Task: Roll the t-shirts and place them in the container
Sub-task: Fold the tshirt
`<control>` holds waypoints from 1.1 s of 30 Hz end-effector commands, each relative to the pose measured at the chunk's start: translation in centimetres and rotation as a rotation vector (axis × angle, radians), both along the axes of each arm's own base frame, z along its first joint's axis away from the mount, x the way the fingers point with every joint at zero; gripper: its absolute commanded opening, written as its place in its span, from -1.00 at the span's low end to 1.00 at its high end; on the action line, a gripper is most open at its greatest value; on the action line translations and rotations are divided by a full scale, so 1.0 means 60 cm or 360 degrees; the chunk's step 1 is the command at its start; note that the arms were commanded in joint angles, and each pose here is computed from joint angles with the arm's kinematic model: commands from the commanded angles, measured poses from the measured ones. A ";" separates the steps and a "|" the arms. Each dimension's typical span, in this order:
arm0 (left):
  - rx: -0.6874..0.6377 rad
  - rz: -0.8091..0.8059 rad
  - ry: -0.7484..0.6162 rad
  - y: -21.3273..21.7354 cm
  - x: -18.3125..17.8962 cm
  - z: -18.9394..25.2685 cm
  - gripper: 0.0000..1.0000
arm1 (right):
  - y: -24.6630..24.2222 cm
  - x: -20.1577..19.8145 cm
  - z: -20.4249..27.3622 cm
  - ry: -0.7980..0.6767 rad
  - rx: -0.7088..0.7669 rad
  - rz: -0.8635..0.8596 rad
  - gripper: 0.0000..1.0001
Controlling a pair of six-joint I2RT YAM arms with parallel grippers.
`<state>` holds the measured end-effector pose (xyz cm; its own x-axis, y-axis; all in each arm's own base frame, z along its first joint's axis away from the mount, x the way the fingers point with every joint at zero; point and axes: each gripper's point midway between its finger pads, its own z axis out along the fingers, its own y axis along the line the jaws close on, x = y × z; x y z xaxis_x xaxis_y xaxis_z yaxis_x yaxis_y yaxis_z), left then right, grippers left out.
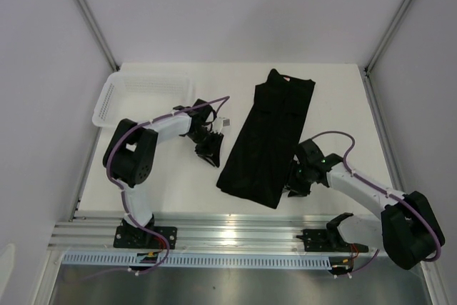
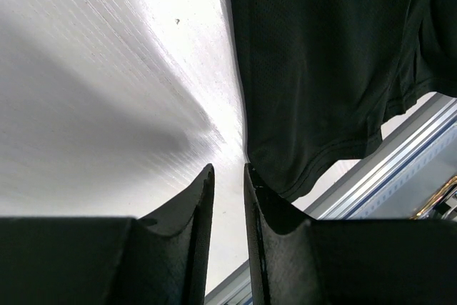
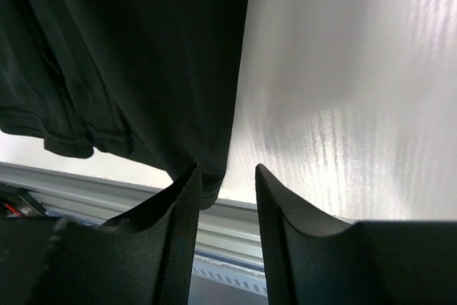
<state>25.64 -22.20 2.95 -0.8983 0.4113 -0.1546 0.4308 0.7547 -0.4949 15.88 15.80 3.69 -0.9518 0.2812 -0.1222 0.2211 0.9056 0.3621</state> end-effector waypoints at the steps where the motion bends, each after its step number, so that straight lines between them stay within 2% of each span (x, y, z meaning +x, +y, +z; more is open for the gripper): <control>1: -0.0037 -0.0020 -0.0117 -0.003 0.019 0.031 -0.47 | 0.029 0.009 0.004 -0.0050 0.0156 -0.0056 -0.22; 7: -0.0030 -0.0016 -0.0142 -0.001 0.020 0.033 -0.46 | 0.029 -0.003 -0.028 0.0007 0.0162 -0.0061 -0.24; 13: -0.0026 -0.0013 -0.0160 0.003 0.017 0.036 -0.46 | 0.021 0.000 -0.048 0.0051 0.0081 -0.0070 -0.39; 18: -0.0031 -0.0013 -0.0171 0.001 0.020 0.038 -0.45 | 0.021 0.006 -0.058 0.0109 0.0024 -0.0071 -0.45; 21: -0.0034 -0.0013 -0.0178 0.001 0.021 0.040 -0.45 | 0.003 -0.001 -0.065 0.0155 -0.0039 -0.0107 -0.69; 22: -0.0032 -0.0013 -0.0173 0.002 0.019 0.040 -0.45 | -0.004 -0.003 -0.067 0.0175 -0.0049 -0.0137 -0.91; 23: -0.0032 -0.0011 -0.0173 0.003 0.020 0.040 -0.45 | -0.019 -0.001 -0.067 0.0202 -0.0060 -0.0203 -1.00; 25: -0.0032 -0.0011 -0.0173 0.003 0.019 0.040 -0.45 | -0.032 -0.004 -0.059 0.0265 -0.0059 -0.0281 -1.00; 29: -0.0035 -0.0008 -0.0180 0.002 0.023 0.042 -0.45 | -0.097 0.019 -0.029 0.0261 -0.0351 -0.0352 -1.00; 33: -0.0045 -0.0004 -0.0197 0.001 0.028 0.048 -0.45 | -0.140 0.026 -0.019 0.0326 -0.0372 -0.0457 -1.00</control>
<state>26.17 -21.99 3.84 -0.8900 0.4113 -0.1970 0.4538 0.7560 -0.4717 18.86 10.83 2.27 -0.8573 0.5128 -0.0453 0.4927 0.8429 0.2163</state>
